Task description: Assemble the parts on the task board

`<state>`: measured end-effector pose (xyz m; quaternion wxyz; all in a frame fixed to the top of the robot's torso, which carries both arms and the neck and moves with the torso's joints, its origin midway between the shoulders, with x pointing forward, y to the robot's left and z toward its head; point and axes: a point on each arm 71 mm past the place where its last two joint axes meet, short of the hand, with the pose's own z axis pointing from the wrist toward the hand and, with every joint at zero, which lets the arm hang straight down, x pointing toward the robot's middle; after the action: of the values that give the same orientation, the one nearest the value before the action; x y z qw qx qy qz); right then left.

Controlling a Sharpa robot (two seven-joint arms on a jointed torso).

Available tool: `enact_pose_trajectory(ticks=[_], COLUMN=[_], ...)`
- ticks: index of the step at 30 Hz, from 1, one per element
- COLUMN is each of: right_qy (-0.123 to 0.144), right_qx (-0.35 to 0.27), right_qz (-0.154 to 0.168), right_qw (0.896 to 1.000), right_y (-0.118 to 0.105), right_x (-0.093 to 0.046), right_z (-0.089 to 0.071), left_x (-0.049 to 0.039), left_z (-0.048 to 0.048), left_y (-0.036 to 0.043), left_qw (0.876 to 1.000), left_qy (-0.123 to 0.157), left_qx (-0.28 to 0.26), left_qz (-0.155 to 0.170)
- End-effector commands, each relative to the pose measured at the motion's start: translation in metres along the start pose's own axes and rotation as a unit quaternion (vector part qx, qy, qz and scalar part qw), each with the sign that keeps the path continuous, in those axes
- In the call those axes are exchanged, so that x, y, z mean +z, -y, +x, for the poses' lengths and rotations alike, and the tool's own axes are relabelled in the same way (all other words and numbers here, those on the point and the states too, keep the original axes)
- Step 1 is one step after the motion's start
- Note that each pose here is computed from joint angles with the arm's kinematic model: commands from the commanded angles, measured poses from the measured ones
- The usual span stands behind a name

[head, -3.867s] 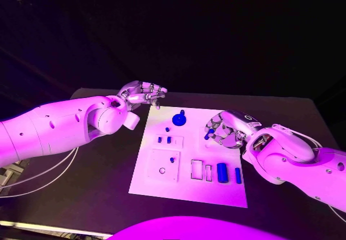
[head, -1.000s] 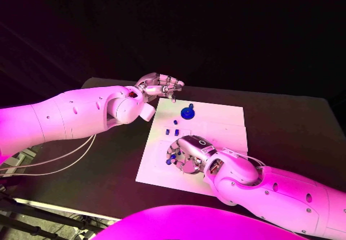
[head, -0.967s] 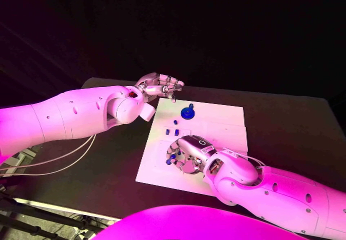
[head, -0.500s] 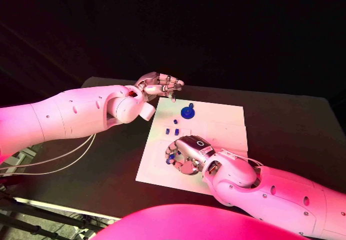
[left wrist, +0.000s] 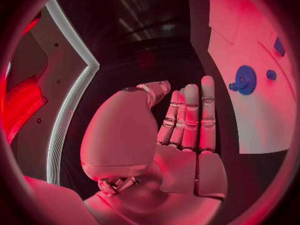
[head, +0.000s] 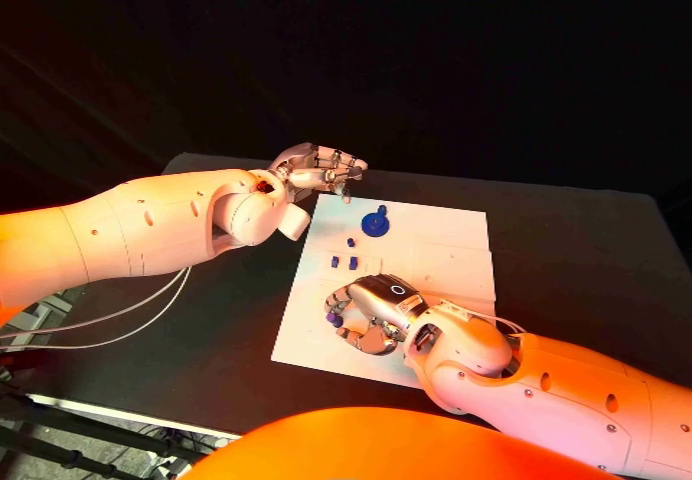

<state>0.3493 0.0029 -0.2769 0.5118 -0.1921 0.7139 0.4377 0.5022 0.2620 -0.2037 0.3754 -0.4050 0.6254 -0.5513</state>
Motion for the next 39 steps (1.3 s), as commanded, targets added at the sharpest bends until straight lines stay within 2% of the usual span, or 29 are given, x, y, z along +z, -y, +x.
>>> enact_pose_trajectory(ticks=[1,9,18,24,28,33,36,39], right_qy=[0.002,0.023,0.056,0.094,0.111,0.105,0.091,0.080], right_qx=[0.002,0.008,0.023,0.064,0.124,0.197,0.219,0.228], right_qz=[-0.013,-0.008,-0.005,-0.007,0.027,0.106,0.154,0.186], right_qw=[1.000,1.000,0.998,0.994,0.986,0.969,0.959,0.952], right_y=[-0.003,0.000,0.006,0.015,0.036,0.070,0.088,0.100], right_x=[0.000,-0.003,-0.016,-0.033,-0.053,-0.086,-0.107,-0.123], right_z=[0.000,-0.002,-0.010,-0.034,-0.061,-0.090,-0.099,-0.103], left_x=[0.0002,0.0001,-0.0005,-0.0010,-0.0016,-0.0039,-0.0061,-0.0078], left_z=[0.0016,0.0016,0.0004,-0.0006,-0.0011,-0.0032,-0.0047,-0.0053], left_y=[0.0006,0.0006,0.0005,0.0004,0.0005,0.0008,0.0010,0.0011], left_qw=[1.000,1.000,1.000,1.000,1.000,1.000,1.000,1.000], left_qy=[-0.009,-0.009,-0.008,-0.007,-0.007,-0.004,-0.001,0.002], left_qx=[-0.005,-0.005,-0.005,-0.004,-0.004,-0.004,-0.004,-0.007], left_qz=[0.002,0.002,0.001,0.002,0.002,0.005,0.008,0.011])
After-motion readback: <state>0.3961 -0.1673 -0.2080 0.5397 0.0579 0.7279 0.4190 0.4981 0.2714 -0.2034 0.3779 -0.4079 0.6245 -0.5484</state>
